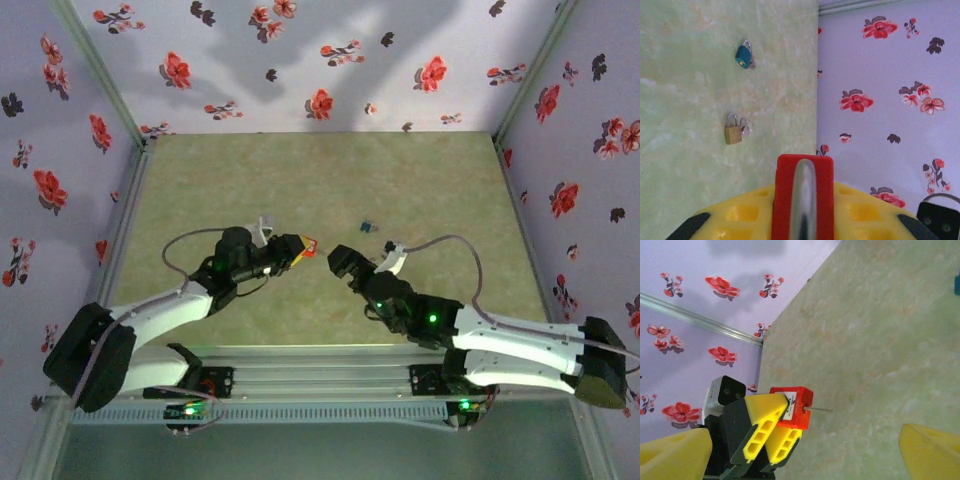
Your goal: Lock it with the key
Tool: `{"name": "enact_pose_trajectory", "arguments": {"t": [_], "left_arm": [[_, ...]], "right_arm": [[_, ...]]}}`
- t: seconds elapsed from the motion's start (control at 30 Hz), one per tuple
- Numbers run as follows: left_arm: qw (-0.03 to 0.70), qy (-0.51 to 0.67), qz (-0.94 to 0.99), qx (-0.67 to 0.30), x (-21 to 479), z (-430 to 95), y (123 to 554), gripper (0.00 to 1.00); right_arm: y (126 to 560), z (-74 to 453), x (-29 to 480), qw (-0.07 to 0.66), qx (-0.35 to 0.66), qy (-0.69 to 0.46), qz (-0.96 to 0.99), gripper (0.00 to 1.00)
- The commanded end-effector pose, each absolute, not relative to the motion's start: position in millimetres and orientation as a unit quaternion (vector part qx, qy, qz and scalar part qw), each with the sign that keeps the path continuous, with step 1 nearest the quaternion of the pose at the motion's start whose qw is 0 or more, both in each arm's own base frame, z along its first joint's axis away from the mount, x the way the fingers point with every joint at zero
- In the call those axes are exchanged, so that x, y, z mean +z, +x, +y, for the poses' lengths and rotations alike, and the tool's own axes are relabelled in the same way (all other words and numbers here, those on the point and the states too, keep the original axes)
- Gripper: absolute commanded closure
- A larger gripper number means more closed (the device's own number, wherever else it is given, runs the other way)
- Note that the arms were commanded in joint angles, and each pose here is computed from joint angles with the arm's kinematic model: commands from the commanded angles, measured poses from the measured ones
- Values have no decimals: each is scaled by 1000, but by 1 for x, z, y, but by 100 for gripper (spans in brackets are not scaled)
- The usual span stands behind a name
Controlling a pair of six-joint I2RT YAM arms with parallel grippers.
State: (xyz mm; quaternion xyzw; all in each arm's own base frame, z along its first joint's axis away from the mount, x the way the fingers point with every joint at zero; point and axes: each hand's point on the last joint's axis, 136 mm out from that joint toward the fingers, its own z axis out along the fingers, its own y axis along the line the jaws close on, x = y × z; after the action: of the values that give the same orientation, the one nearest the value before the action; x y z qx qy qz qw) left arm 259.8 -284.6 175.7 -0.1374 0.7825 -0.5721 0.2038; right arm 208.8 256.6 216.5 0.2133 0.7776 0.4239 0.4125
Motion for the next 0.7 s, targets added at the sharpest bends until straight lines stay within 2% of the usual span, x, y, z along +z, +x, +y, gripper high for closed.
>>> {"name": "enact_pose_trajectory", "arguments": {"t": [0.0,0.17,0.47,0.67], "left_arm": [[227,-138,747,-609,196,-290,265,100],[224,-141,739,-619,196,-296,267,100],[218,-153,725,-635,190,-303,268,100],[217,-155,722,-639,189,-306,269,100]], "right_arm": [[218,255,224,404,435,279,755,6],[222,264,218,394,431,296,755,10],[226,264,202,376,430,345,745,28],[228,261,197,374,429,362,738,36]]}}
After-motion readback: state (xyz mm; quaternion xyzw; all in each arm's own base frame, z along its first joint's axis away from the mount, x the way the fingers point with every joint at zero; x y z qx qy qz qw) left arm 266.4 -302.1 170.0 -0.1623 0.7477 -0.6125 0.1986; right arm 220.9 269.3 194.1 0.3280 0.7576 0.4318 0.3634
